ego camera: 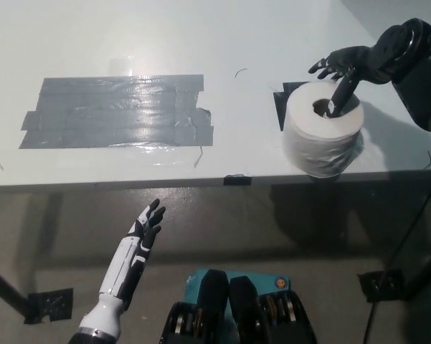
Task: A toilet paper roll is kept on the black spot on the desk infront of the robot and the robot inserts its right thumb into the hole in the centre to grab the roll. Then it passes the roll to a person.
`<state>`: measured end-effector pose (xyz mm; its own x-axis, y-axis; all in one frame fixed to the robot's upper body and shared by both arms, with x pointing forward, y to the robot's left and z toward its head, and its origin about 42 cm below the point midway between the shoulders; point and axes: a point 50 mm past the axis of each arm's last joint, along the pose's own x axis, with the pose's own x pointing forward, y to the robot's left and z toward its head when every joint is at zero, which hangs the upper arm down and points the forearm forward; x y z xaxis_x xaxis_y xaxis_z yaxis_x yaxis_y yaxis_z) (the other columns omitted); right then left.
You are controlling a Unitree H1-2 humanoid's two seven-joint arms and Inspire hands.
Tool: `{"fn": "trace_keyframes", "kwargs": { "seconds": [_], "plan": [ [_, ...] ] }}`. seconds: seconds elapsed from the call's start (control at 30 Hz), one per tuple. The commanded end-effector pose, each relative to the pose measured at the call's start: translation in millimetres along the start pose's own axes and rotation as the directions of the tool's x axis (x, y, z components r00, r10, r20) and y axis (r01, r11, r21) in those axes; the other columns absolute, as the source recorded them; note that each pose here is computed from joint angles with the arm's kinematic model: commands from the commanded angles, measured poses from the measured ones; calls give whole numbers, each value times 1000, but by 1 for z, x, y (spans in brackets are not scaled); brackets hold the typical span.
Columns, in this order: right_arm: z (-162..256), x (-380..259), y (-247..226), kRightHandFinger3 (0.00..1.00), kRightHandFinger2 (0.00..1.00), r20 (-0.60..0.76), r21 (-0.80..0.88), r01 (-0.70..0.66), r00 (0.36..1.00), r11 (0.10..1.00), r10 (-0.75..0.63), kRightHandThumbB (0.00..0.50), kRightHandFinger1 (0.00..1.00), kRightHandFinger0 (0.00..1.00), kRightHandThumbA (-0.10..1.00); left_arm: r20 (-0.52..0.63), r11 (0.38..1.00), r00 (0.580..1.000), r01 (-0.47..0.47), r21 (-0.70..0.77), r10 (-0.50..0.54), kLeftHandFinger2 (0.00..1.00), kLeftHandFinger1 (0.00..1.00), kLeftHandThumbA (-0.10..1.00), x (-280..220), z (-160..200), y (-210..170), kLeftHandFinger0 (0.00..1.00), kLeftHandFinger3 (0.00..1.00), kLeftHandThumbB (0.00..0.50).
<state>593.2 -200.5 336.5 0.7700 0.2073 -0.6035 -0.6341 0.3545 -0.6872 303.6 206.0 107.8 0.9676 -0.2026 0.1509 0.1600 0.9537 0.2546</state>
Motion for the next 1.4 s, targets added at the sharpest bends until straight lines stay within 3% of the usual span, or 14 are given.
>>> {"fn": "trace_keyframes", "kwargs": {
  "seconds": [0.0, 0.37, 0.5, 0.53, 0.6, 0.67, 0.73, 0.83, 0.9, 0.97, 1.0, 1.07, 1.23, 1.37],
  "plan": [
    [20, -7, -12, 1000, 1000, 31, -49, 47, 999, 998, -45, 206, 1000, 1000, 1000, 81, 1000, 997, -5, 27, 3, 1000, 1000, 1000, 6, 15, 5, 1000, 1000, 119],
    [11, 12, 16, 1000, 1000, -52, -130, 71, 996, 989, -78, 214, 1000, 1000, 990, 90, 1000, 996, -5, 20, 4, 1000, 1000, 1000, 7, 16, 4, 1000, 1000, 119],
    [-1, 21, 28, 1000, 1000, -62, -74, 108, 992, 991, -113, 183, 1000, 1000, 488, 92, 1000, 996, -3, 25, 1, 1000, 1000, 1000, 10, 17, 5, 1000, 1000, 128],
    [-3, 25, 34, 1000, 650, -77, -78, 124, 989, 989, -130, 183, 515, 516, 211, 93, 1000, 996, -1, 28, -1, 1000, 1000, 1000, 10, 17, 5, 1000, 1000, 128],
    [-4, 27, 37, 767, 328, -85, -109, 146, 984, 983, -155, 160, 156, 65, -23, 97, 1000, 995, -1, 30, -2, 1000, 1000, 1000, 12, 19, 5, 1000, 1000, 130],
    [-9, 32, 46, 1000, 525, -83, -215, 179, 976, 960, -201, 147, 359, 97, -99, 101, 1000, 995, -6, 29, 3, 1000, 1000, 1000, 13, 20, 5, 1000, 1000, 139],
    [-12, 34, 51, 1000, 733, -92, -233, 188, 973, 954, -214, 147, 620, 294, -100, 102, 1000, 995, -6, 27, 3, 1000, 1000, 1000, 15, 21, 6, 1000, 1000, 139],
    [-23, 35, 55, 972, 899, -91, -187, 202, 971, 961, -222, 118, 716, 302, -100, 104, 999, 995, -7, 34, 3, 1000, 1000, 1000, 15, 20, 6, 1000, 1000, 145],
    [-28, 35, 53, 774, 1000, -82, -127, 223, 969, 967, -234, 128, 748, 282, -100, 108, 999, 994, -9, 31, 6, 1000, 1000, 1000, 17, 21, 7, 1000, 1000, 147],
    [-34, 34, 51, 571, 976, -51, -40, 243, 968, 969, -245, 174, 795, 347, -100, 105, 1000, 994, -9, 28, 6, 1000, 1000, 1000, 17, 22, 6, 1000, 1000, 146],
    [-40, 33, 51, 325, 903, -27, 34, 256, 966, 966, -256, 183, 759, 332, -100, 105, 1000, 994, -8, 24, 5, 1000, 1000, 1000, 17, 22, 6, 1000, 1000, 140],
    [-54, 31, 50, 179, 906, 29, 285, 250, 963, 926, -268, 197, 686, 214, -100, 105, 1000, 995, -5, 30, 2, 1000, 1000, 1000, 18, 22, 7, 1000, 1000, 140],
    [-77, 31, 54, 894, 998, 55, 674, 205, 944, 710, -325, 226, 673, 222, -100, 123, 1000, 992, -11, 25, 8, 1000, 1000, 1000, 28, 24, 7, 1000, 1000, 129],
    [-95, 34, 71, 1000, 1000, 127, 910, 26, 933, 415, -336, 227, 652, 223, -100, 135, 1000, 991, -13, 20, 10, 1000, 1000, 1000, 35, 26, 8, 1000, 1000, 130]
  ]
}}
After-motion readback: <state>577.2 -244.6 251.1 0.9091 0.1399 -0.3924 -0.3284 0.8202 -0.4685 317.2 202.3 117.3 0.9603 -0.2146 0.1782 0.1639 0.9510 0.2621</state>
